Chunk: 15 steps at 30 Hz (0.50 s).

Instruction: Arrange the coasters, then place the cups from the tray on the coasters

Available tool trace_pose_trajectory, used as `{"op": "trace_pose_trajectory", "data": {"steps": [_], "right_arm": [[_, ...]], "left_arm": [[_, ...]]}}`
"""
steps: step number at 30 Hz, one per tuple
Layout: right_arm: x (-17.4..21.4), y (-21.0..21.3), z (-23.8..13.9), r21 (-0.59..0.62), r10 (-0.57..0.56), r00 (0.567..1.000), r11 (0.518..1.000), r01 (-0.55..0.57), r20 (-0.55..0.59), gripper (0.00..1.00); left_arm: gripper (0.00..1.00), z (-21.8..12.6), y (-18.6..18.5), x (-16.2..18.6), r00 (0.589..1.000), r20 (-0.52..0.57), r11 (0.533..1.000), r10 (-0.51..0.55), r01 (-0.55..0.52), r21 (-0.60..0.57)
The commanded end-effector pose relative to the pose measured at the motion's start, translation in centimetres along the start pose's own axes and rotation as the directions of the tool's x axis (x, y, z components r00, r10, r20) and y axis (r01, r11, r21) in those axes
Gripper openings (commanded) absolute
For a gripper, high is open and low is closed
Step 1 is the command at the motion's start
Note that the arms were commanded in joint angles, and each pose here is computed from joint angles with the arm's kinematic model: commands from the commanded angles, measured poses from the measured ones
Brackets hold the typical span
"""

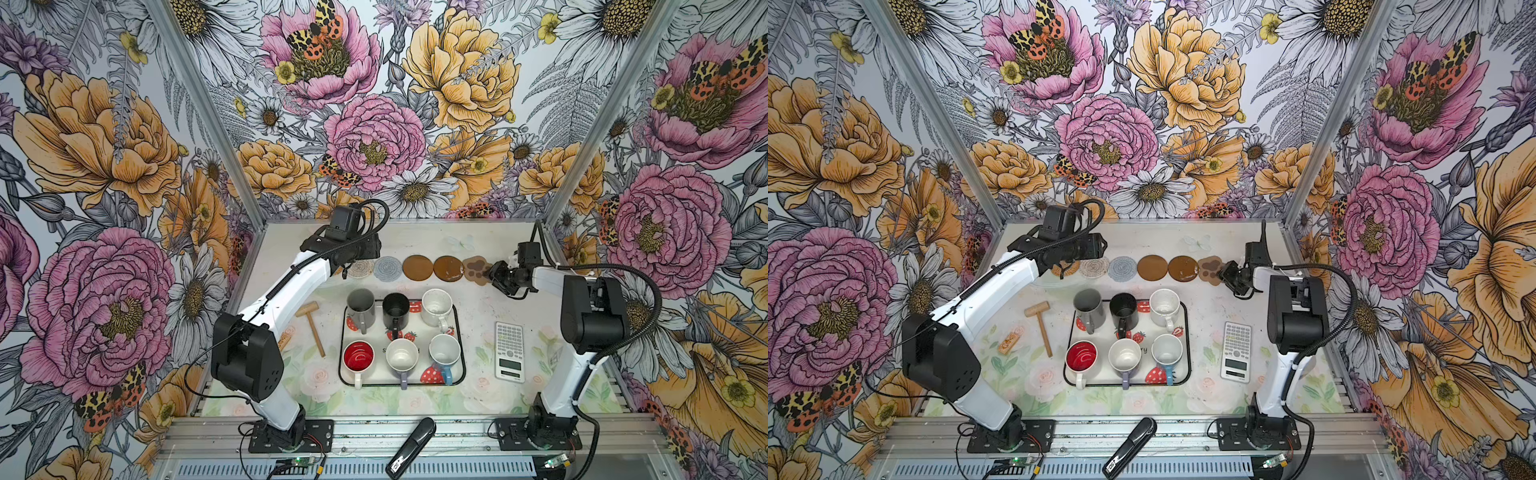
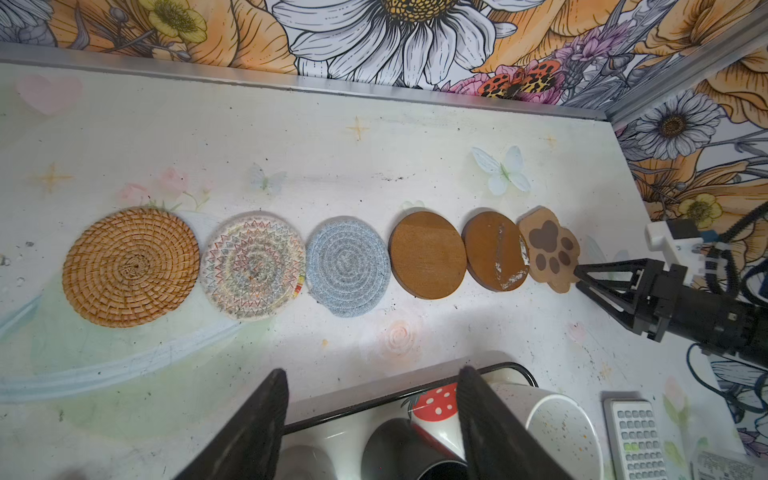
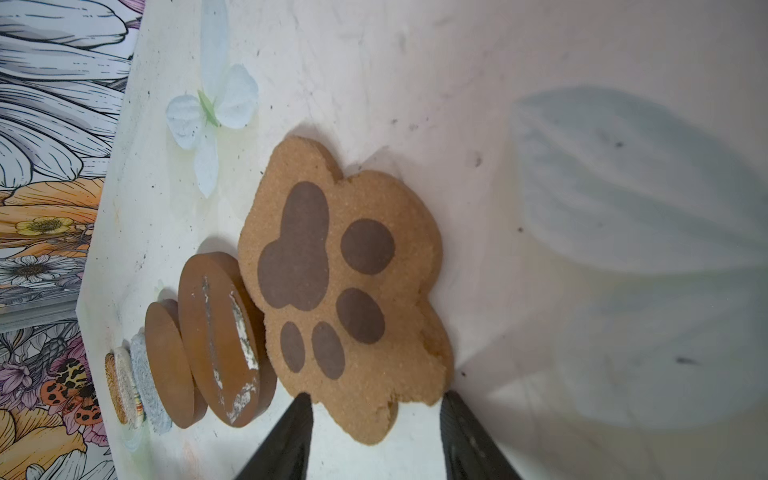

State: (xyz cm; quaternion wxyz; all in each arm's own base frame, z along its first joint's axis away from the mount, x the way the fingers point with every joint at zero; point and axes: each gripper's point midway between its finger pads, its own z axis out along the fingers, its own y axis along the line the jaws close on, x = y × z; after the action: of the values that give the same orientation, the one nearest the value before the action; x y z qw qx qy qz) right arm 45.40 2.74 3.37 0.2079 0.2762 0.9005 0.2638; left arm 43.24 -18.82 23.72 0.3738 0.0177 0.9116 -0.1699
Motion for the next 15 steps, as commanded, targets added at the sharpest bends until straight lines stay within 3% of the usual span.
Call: {"op": "trace_pose_trajectory", "data": {"steps": [1,15], "right_arm": [[1.7,-0.9,0.9,0.034,0.029,0.998,0.999,-0.027,-0.052,0.52],[1.3,0.0,-0.7,0.021,0.014,1.000,1.000,-0.013,-0.019,0.52]], "left_arm": [[0.66,-0.4,-0.1,-0.2,1.000,0.016,1.000,-0.005,0.005,-0.010],[0.66,-1.4,0.5,0.0,1.000,0.030,1.000,-0.003,0.003,-0.023]]}}
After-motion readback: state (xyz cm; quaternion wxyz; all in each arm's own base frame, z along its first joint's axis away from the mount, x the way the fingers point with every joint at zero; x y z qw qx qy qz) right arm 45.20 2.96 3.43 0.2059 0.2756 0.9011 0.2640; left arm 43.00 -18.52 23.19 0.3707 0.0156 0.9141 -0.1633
